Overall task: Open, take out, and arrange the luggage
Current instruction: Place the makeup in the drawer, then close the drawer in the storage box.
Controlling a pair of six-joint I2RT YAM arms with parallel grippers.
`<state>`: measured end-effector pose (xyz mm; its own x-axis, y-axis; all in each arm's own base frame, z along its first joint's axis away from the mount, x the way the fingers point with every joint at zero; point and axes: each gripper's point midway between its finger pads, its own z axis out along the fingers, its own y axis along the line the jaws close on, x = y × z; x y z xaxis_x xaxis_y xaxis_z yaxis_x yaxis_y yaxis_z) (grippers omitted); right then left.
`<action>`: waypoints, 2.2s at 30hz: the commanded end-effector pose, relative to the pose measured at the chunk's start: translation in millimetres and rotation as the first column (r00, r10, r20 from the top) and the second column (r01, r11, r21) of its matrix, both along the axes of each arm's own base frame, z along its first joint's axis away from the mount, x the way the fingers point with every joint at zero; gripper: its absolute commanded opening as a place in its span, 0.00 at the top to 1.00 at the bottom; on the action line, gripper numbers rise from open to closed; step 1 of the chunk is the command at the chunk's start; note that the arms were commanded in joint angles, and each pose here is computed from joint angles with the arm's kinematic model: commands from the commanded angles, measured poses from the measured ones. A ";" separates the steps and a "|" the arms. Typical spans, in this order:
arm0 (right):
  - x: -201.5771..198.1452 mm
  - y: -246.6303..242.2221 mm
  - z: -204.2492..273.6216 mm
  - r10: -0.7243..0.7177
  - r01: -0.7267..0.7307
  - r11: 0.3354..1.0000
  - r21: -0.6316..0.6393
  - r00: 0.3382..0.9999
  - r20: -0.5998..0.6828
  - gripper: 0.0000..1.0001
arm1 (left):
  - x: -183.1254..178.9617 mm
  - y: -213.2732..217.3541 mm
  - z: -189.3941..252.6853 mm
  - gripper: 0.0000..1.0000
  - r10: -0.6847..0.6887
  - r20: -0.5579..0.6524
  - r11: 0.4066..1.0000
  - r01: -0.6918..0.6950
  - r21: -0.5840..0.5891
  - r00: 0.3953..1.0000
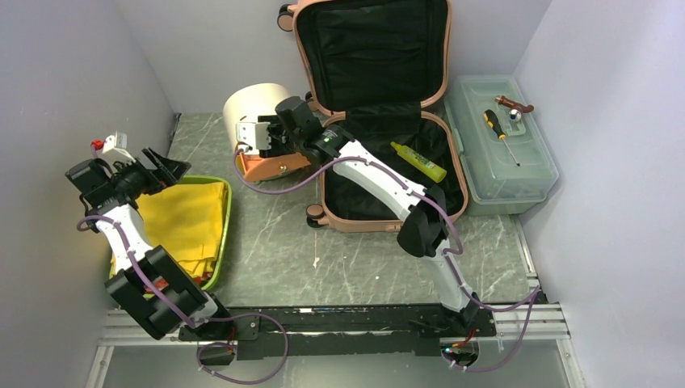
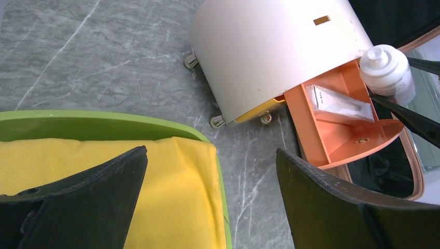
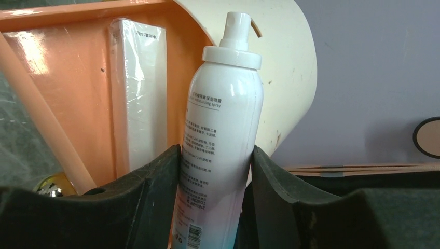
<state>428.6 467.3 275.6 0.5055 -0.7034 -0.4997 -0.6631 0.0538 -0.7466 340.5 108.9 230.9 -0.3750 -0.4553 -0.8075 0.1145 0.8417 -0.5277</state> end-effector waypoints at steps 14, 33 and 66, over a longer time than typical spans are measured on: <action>-6.6 2.9 30.2 0.025 -0.028 0.998 0.059 0.999 0.044 0.35 | -2.0 -2.1 15.6 0.00 -0.022 0.056 0.999 0.020 0.030 0.998; -37.5 -57.8 119.1 -0.087 0.080 0.991 0.104 0.995 0.056 0.24 | -2.2 -1.8 16.4 0.00 -0.020 0.057 1.000 0.019 0.025 0.998; -4.9 -21.1 16.8 -0.177 0.187 0.977 0.104 0.979 -0.101 0.29 | -4.7 0.7 17.3 0.01 -0.009 0.061 0.999 0.007 0.032 0.998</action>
<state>392.2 433.4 254.9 0.3022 -0.7588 -0.5769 -0.8082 0.1170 -0.5772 337.8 111.0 235.1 -0.3635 -0.4582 -0.8111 0.1133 0.8424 -0.5268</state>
